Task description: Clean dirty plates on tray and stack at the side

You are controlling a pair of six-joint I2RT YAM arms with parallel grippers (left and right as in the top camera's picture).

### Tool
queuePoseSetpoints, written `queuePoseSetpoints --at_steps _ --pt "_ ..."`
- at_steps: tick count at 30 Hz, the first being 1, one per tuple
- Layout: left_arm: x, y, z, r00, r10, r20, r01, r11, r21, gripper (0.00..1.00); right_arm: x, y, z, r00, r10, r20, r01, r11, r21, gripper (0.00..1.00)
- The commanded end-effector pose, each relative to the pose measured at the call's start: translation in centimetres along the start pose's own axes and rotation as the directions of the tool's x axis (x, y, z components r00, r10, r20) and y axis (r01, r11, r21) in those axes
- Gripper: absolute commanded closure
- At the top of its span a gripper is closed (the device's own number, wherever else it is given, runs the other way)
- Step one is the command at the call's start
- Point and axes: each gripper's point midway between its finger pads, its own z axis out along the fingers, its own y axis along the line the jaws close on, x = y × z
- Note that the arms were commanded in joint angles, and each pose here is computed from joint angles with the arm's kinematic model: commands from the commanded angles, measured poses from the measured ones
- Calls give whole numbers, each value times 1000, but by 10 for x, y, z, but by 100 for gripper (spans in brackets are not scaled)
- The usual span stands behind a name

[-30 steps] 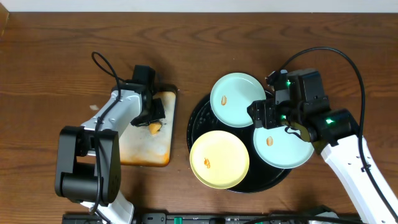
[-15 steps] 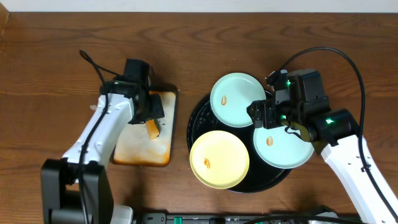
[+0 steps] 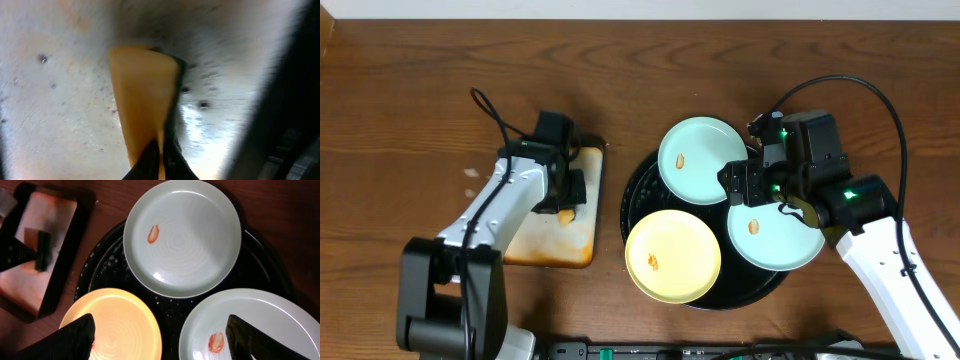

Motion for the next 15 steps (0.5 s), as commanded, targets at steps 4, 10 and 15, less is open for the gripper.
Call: queuePoseSetpoints --at_steps 4,10,15 --pt "7 49 7 978 -206 22 206 957 -205 91 -5 4 -1 1000 1 9 -1 1000 -2 18" --pt "-4 25 -7 987 -159 -1 159 986 -43 85 -5 4 -1 1000 0 9 0 1000 -2 17" --pt "-17 18 -36 984 -161 73 161 987 13 64 -5 4 -1 1000 0 9 0 1000 -2 17"
